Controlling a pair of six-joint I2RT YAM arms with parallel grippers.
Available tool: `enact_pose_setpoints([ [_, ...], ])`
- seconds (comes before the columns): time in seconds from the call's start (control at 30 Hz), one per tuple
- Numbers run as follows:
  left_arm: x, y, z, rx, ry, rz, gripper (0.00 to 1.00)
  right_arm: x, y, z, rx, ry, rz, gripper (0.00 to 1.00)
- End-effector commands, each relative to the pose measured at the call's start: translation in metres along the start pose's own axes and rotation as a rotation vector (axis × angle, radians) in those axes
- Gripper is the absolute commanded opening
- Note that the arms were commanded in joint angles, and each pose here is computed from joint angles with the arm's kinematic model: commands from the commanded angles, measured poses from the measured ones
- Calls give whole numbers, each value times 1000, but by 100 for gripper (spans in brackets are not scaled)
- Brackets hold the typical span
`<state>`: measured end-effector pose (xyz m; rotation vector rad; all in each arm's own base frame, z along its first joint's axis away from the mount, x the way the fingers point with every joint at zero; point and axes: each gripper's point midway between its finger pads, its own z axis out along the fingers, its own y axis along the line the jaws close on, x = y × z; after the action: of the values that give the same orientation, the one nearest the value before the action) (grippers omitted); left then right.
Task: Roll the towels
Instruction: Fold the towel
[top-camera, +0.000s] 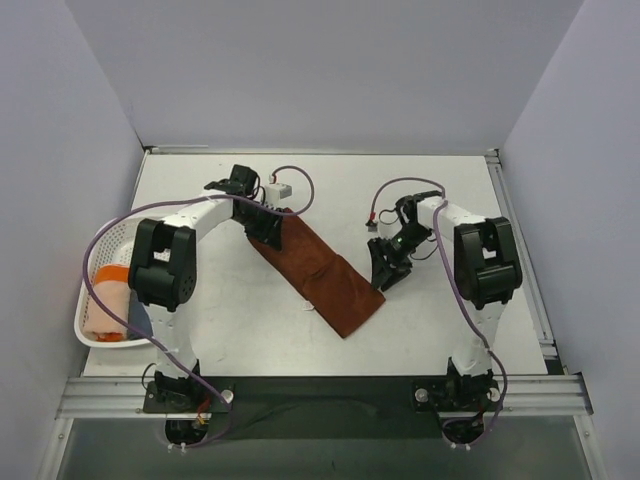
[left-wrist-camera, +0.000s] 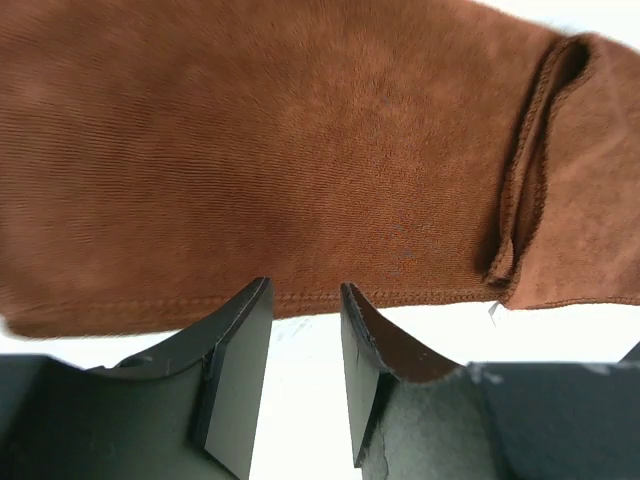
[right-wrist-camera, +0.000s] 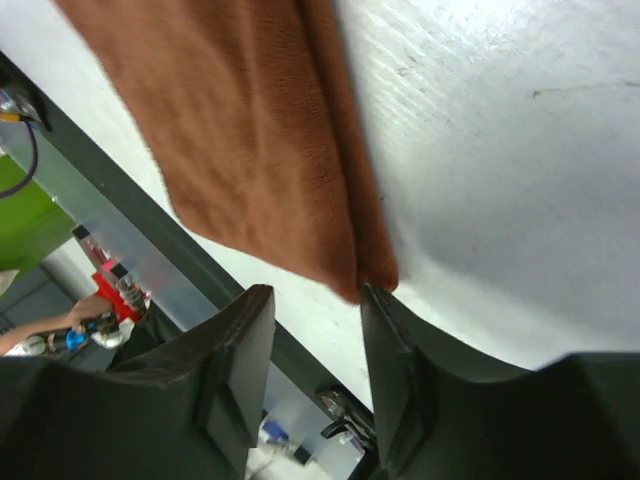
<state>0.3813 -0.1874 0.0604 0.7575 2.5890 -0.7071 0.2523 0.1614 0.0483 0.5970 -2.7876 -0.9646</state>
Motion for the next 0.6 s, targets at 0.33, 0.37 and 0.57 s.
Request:
enact_pose_setpoints([
  [0.33, -18, 31, 59, 3, 32, 3, 42, 44, 37, 54, -100, 232, 34, 28],
  [0.37, -23, 34, 61, 0, 30, 12, 42, 45, 51, 59, -135, 245, 19, 29],
  [0.57, -77, 22, 24, 11, -33, 61, 45, 54, 84, 46, -235, 261, -22, 50],
])
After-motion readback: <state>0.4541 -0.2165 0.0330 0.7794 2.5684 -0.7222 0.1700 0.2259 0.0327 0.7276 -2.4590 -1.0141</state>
